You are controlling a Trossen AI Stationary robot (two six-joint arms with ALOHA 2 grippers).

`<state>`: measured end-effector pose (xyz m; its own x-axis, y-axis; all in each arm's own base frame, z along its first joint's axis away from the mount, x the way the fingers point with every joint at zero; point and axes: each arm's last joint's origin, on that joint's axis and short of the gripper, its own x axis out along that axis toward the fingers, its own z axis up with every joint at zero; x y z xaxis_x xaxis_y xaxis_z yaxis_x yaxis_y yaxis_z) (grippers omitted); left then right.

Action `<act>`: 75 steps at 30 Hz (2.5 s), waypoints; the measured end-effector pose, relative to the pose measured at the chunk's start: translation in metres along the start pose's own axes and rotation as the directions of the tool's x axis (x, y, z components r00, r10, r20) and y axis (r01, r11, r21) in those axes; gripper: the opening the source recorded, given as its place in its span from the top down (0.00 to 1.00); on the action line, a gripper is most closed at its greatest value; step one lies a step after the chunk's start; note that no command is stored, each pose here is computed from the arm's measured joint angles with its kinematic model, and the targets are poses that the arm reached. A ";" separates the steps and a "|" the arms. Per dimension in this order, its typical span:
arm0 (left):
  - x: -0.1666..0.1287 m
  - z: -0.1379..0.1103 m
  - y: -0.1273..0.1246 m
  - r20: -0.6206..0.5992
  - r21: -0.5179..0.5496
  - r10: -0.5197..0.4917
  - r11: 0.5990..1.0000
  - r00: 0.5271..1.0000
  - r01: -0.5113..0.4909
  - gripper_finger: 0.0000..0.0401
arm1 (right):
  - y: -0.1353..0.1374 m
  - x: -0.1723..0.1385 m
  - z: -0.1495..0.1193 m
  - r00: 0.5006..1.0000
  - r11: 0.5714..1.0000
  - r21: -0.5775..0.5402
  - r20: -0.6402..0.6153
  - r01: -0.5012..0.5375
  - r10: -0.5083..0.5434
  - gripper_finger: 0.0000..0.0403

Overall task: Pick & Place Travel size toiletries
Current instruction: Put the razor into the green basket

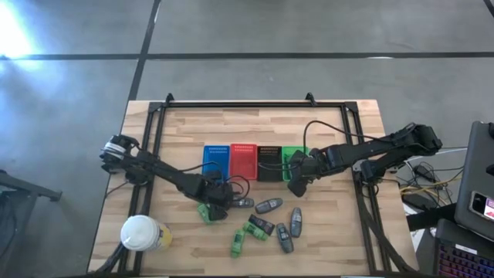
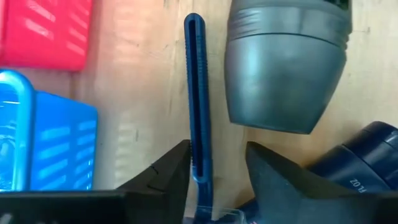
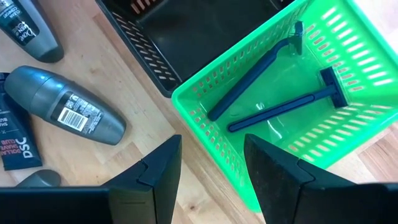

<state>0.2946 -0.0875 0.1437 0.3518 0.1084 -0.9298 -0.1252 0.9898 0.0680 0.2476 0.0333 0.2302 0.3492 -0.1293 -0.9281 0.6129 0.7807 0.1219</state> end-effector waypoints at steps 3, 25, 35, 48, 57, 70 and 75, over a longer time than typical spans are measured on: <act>0.000 0.000 0.000 0.002 0.002 -0.006 1.000 1.000 0.006 0.69 | 0.000 0.000 0.000 1.000 1.000 0.000 0.000 0.000 0.000 0.58; -0.035 0.012 0.002 0.066 -0.099 0.075 0.993 0.995 -0.068 0.93 | 0.007 -0.010 0.009 0.995 0.997 0.001 0.072 -0.076 0.076 0.63; -0.088 0.029 0.008 0.242 -0.220 0.036 0.975 0.970 0.018 0.93 | 0.020 -0.022 0.022 0.946 0.959 0.038 0.178 -0.281 0.270 0.61; -0.185 0.049 0.040 0.765 -0.438 0.198 0.858 0.613 0.269 0.93 | 0.038 -0.067 0.055 0.636 0.801 0.060 0.645 -0.595 0.424 0.37; -0.192 0.059 0.038 0.846 -0.386 0.182 0.858 0.502 0.339 0.93 | 0.053 -0.072 0.069 0.447 0.743 -0.074 0.758 -0.665 0.475 0.31; -0.196 0.065 0.039 0.886 -0.326 0.138 0.864 0.443 0.383 0.93 | 0.055 -0.070 0.070 0.435 0.750 -0.097 0.763 -0.654 0.478 0.40; -0.187 0.070 0.036 0.881 -0.317 0.120 0.868 0.457 0.382 0.93 | 0.055 -0.072 0.070 0.424 0.747 -0.105 0.768 -0.656 0.480 0.41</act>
<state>0.2892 -0.0661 0.3451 0.9632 0.2503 -0.0976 -0.2680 0.8714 -0.4110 0.3059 0.0422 0.3284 0.9866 -0.1496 -0.0650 0.1548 0.7321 0.6634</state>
